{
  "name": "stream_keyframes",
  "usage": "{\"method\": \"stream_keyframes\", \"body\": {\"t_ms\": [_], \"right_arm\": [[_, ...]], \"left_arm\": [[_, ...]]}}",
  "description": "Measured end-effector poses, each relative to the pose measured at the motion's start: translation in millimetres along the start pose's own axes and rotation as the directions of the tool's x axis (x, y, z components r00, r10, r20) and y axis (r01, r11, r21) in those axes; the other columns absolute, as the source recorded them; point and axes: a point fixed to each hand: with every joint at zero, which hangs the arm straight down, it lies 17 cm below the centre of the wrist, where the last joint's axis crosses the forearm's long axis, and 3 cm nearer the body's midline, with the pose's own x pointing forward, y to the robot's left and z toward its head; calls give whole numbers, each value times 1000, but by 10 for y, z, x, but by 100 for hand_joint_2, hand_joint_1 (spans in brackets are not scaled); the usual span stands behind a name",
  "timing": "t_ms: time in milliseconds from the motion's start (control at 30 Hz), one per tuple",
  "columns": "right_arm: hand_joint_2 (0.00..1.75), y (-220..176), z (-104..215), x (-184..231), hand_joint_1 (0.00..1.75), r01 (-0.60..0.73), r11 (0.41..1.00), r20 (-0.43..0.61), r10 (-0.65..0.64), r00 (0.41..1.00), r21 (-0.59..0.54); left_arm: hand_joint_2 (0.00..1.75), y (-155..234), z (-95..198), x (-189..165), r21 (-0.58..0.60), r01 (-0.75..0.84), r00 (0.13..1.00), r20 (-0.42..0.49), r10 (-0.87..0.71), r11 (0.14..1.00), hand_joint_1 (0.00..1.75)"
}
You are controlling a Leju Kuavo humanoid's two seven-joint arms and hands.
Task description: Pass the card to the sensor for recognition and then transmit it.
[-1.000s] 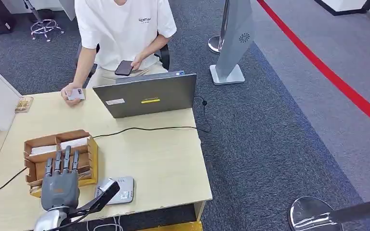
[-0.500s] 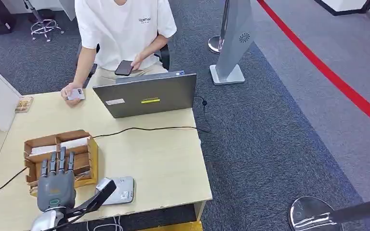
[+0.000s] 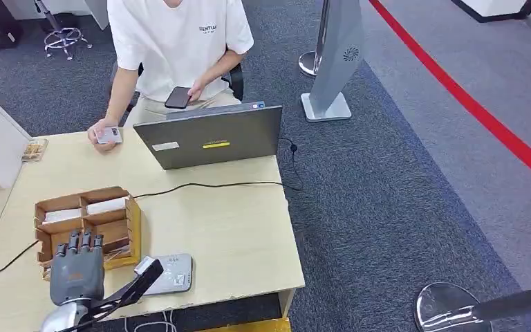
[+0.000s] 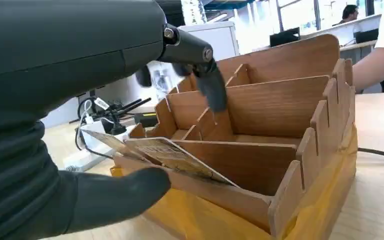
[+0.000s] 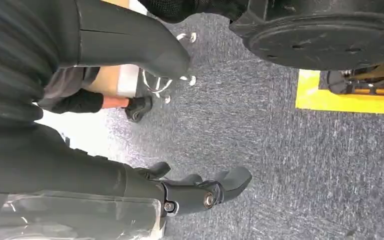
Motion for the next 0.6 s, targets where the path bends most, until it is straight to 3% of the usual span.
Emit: {"method": "stream_keyframes", "body": {"t_ms": [600], "right_arm": [[175, -5, 23, -9, 0, -2, 1000, 3, 2, 1000, -2]], "left_arm": [[175, -24, 5, -44, -15, 1, 1000, -10, -1, 1000, 175]]}}
